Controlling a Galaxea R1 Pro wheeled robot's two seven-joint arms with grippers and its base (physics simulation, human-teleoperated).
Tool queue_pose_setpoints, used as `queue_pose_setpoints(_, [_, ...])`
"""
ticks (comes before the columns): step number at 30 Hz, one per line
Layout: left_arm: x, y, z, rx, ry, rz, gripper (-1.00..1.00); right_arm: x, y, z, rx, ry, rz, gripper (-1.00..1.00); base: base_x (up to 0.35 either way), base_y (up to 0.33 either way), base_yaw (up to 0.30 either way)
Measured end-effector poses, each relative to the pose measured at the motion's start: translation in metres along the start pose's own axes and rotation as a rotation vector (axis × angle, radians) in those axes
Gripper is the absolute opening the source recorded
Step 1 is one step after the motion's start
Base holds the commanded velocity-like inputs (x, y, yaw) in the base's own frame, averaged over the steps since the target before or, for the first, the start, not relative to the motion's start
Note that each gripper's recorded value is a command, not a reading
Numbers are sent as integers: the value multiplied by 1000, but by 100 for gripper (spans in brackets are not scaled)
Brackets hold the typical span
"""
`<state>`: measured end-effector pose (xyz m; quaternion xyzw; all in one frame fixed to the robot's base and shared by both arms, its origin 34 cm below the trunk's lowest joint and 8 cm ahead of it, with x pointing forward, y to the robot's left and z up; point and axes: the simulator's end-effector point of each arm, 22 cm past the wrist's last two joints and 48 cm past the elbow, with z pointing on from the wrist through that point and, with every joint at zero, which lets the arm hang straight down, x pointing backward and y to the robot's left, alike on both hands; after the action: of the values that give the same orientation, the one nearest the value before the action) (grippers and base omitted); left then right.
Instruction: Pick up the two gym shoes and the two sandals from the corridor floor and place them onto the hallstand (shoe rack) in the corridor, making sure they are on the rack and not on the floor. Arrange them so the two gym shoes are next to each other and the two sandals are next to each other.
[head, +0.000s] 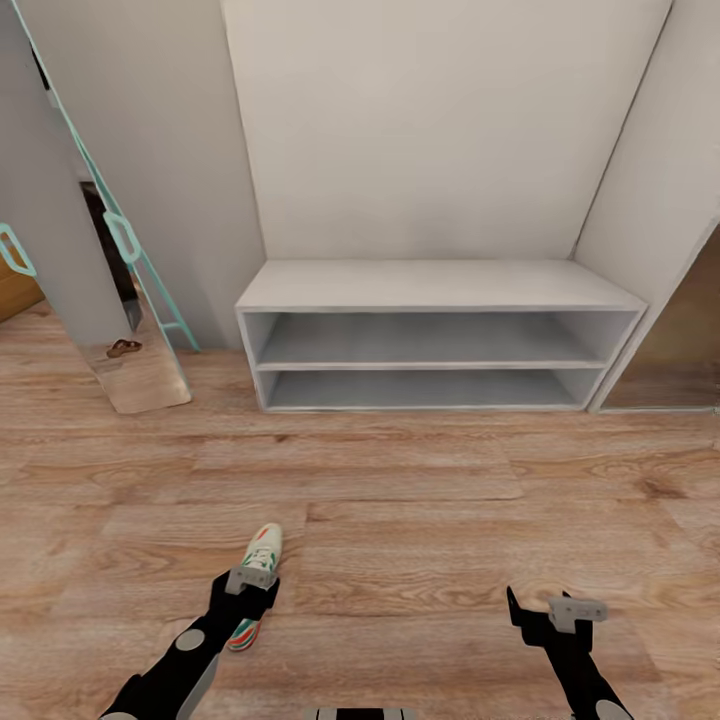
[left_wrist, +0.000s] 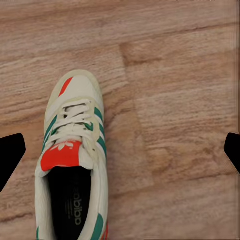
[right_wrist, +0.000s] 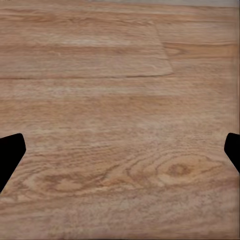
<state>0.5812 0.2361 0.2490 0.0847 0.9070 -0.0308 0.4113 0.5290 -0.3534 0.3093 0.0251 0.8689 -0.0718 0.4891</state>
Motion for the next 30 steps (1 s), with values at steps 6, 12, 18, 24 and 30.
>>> queue_pose_setpoints(6, [2, 5, 0, -4, 3, 0, 100, 1, 0, 1, -1, 1, 0, 100, 0, 0, -47])
queue_pose_setpoints(12, [19, 10, 3, -12, 32, -4, 100, 14, 1, 2, -1, 28, -4, 100, 0, 0, -8])
queue_pose_setpoints(18, [41, 17, 6, -19, 71, -4, 100, 31, 2, 4, -2, 64, -9, 100, 0, 0, -1])
queue_pose_setpoints(24, [60, 30, 8, -34, 104, -1, 100, 39, 2, 8, -3, 117, -14, 100, 0, 0, 0])
queue_pose_setpoints(30, [78, 32, 11, -37, 137, -2, 100, 27, 4, 15, -5, 151, -18, 100, 0, 0, 0])
